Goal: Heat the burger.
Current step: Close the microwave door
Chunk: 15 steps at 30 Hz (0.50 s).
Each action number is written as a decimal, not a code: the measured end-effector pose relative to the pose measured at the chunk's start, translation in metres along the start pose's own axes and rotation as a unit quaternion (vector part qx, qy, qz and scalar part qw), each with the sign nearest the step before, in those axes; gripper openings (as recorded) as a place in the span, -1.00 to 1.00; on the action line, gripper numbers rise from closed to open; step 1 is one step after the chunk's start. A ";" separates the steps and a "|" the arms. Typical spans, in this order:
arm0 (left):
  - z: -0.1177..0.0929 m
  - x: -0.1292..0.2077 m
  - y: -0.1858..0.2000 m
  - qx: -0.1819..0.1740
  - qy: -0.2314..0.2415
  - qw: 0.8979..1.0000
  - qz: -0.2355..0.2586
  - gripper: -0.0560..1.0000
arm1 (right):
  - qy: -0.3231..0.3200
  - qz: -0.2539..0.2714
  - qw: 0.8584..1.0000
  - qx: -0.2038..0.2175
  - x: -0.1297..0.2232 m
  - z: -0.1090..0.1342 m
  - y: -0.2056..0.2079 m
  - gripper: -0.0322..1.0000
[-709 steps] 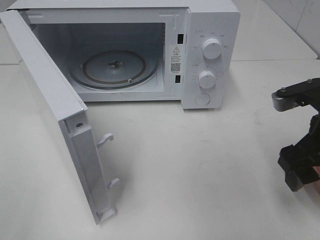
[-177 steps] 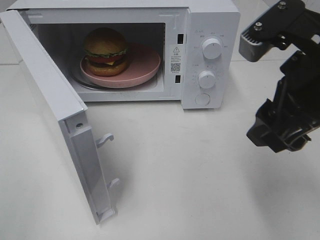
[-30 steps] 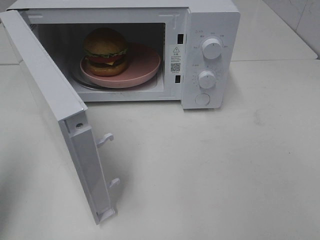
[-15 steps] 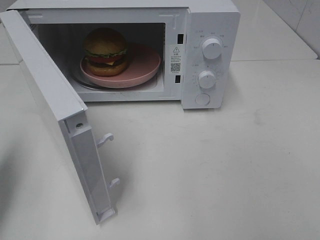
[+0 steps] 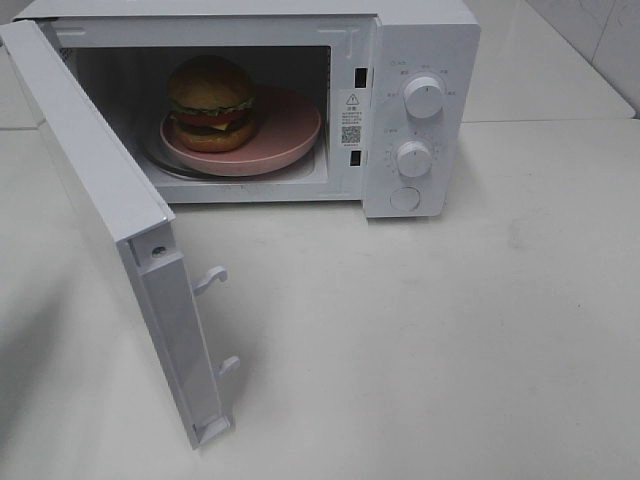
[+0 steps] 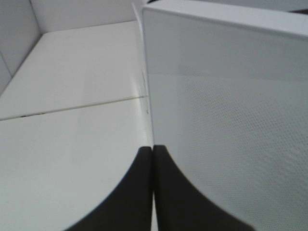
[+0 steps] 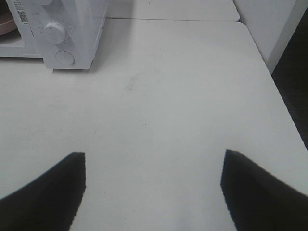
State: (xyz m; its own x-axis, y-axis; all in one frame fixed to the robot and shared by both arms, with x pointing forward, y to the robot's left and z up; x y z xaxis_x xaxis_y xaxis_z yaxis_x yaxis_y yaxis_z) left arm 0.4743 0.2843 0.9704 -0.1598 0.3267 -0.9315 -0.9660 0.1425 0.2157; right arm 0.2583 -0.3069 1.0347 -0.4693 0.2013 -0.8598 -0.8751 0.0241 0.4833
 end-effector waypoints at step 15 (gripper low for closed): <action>-0.048 0.005 -0.025 0.134 -0.012 0.991 -0.018 -0.89 | 0.000 0.000 1.000 0.000 0.000 0.000 0.000 0.53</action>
State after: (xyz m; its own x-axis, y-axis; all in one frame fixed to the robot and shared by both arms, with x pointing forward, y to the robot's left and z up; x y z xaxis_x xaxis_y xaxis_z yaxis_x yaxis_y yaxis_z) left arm 0.4875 0.2371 0.9467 -0.1184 0.3390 -0.9333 -0.8818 0.3962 0.2558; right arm 0.2583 -0.3069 1.0347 -0.4693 0.2013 -0.8598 -0.8751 0.0241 0.4833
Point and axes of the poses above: a point on each arm's last joint axis where the gripper is mounted, y pointing back along that axis away from the gripper, z along the wrist's bending axis when the last joint is at zero, x = y × z, the point moved 3 cm from there along -y, pointing out along that axis toward the gripper, and after that the axes turned 13 degrees about -y, right-handed, at the moved point
